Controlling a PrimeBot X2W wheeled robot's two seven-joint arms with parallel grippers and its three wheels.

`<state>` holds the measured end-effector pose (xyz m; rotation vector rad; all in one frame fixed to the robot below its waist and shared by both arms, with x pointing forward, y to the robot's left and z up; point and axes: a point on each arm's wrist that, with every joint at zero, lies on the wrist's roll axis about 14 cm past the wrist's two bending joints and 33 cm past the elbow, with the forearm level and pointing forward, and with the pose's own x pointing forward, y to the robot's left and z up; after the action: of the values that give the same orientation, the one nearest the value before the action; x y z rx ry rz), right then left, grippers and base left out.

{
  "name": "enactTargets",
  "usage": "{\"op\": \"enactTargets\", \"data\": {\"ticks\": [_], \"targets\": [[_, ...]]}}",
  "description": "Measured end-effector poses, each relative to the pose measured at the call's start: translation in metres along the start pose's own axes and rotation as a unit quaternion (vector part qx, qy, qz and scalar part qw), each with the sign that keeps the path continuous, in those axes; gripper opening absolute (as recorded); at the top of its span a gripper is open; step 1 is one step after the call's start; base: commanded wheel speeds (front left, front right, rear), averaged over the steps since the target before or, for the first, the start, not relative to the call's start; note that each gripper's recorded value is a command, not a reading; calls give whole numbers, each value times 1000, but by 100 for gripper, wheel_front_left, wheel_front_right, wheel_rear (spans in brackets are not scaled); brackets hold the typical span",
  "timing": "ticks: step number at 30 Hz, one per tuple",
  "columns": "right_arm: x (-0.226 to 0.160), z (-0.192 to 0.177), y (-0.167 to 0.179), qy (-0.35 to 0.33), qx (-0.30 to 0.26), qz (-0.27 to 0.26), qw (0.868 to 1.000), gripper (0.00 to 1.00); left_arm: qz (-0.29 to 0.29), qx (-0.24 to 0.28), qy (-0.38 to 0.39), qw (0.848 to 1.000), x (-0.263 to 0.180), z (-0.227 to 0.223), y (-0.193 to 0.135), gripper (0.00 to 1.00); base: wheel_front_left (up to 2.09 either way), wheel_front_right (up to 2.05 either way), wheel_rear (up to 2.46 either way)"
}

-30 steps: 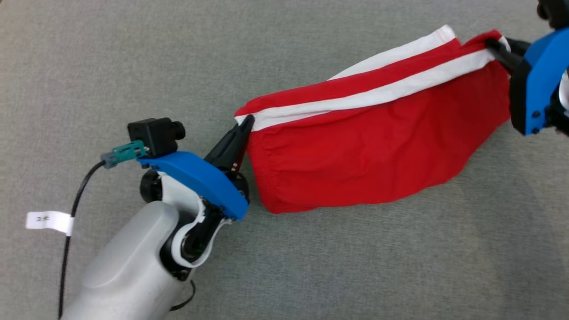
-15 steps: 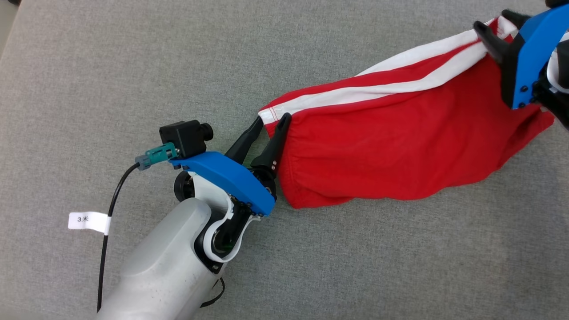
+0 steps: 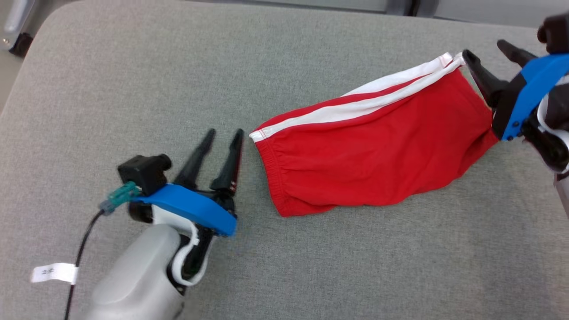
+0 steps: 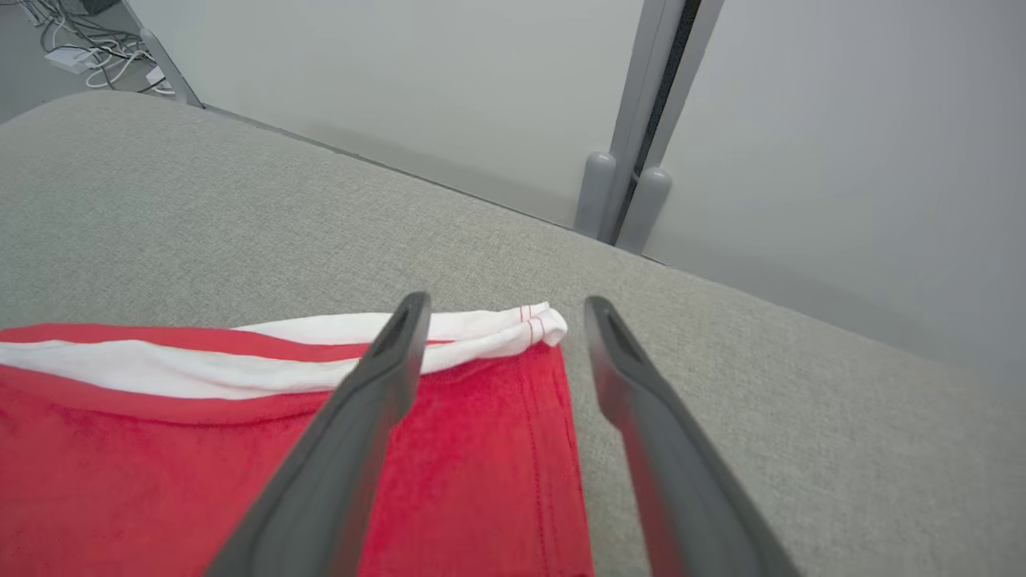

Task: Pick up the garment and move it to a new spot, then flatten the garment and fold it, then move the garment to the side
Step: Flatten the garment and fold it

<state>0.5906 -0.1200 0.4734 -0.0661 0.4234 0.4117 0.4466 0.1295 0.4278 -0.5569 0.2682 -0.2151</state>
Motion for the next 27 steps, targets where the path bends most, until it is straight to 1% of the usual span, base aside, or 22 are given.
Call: {"op": "enactTargets", "data": {"ticks": [1, 4, 10, 13, 17, 20, 23, 27], "targets": [[-4, -2, -3, -1, 2, -4, 1000, 100, 1, 28, -9, 1000, 0, 7, 2, 100, 0, 0, 0], [-13, -6, -13, -12, 11, -21, 1000, 100, 3, 86, -59, 995, 1, 40, 4, 100, 0, 0, 0], [-13, -27, -17, -17, 63, -40, 997, 100, 35, 164, -94, 981, -11, 58, 21, 100, 0, 0, 0], [-7, -38, -17, -10, 81, -48, 996, 100, 50, 176, -104, 978, -17, 61, 28, 100, 0, 0, 0], [5, -62, -9, 24, 109, -47, 993, 100, 68, 180, -108, 975, -24, 62, 39, 100, 0, 0, 0], [14, -82, -11, 58, 108, -56, 991, 100, 81, 181, -112, 974, -28, 62, 45, 100, 0, 0, 0], [24, -89, -15, 74, 96, -67, 990, 100, 91, 182, -111, 973, -31, 61, 50, 100, 0, 0, 0], [33, -107, -10, 114, 87, -68, 987, 100, 102, 182, -107, 972, -36, 58, 56, 100, 0, 0, 0]]}}
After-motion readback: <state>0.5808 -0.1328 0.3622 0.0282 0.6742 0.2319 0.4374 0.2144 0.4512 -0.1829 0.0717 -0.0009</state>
